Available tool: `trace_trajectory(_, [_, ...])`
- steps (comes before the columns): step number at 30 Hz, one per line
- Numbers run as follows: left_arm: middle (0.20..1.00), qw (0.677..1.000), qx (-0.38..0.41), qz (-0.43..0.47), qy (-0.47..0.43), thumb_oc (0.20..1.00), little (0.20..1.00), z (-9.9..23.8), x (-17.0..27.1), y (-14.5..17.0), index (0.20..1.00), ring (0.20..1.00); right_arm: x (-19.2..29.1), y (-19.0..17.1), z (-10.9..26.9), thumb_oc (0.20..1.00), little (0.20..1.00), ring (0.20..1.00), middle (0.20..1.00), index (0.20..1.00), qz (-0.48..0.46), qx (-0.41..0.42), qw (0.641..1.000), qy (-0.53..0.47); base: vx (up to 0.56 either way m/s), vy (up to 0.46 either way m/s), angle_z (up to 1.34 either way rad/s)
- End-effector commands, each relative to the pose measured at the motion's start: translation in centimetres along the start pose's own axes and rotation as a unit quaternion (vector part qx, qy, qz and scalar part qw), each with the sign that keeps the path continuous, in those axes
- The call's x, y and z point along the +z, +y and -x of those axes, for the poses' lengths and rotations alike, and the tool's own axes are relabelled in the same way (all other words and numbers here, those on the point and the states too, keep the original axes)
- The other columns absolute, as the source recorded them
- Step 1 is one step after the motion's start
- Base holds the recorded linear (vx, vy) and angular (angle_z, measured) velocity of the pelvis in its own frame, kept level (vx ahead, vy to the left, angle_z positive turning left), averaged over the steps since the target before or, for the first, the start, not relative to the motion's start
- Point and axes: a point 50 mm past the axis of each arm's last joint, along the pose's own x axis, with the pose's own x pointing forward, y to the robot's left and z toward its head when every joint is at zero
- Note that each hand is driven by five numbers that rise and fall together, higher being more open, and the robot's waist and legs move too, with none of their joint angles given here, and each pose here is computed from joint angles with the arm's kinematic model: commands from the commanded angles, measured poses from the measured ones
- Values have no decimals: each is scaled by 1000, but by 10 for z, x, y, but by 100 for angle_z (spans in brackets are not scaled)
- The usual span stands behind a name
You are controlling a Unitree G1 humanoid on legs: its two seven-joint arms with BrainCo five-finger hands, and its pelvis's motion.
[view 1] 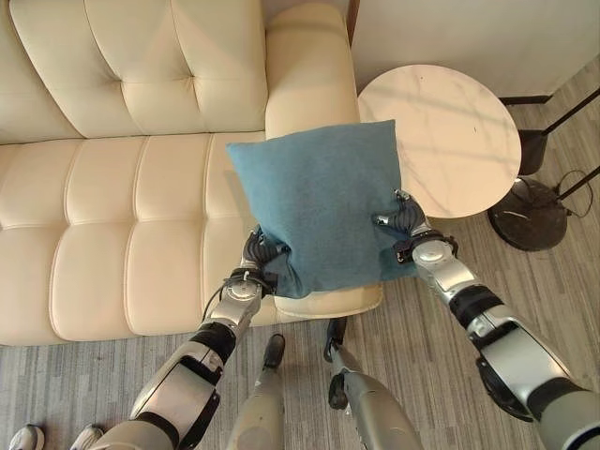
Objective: Pick up all the scattered cushions and arrange them neatly on the sofa.
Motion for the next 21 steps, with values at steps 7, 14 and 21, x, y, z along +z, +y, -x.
trace_trajectory(7, [200,973,-100,95,-183,200,200,29,64,-37,200,200,31,71,58,200,200,200,200,200,-158,177,962,-135,42,73,-13])
trace_trajectory(14, [200,977,-88,72,-178,200,200,80,34,10,200,200,29,50,116,200,200,200,200,200,-201,214,938,-185,45,110,-20])
trace_trajectory(21, [200,977,-77,47,-191,200,200,98,34,28,200,200,72,54,128,200,200,200,200,200,-192,243,908,-284,-141,104,-26])
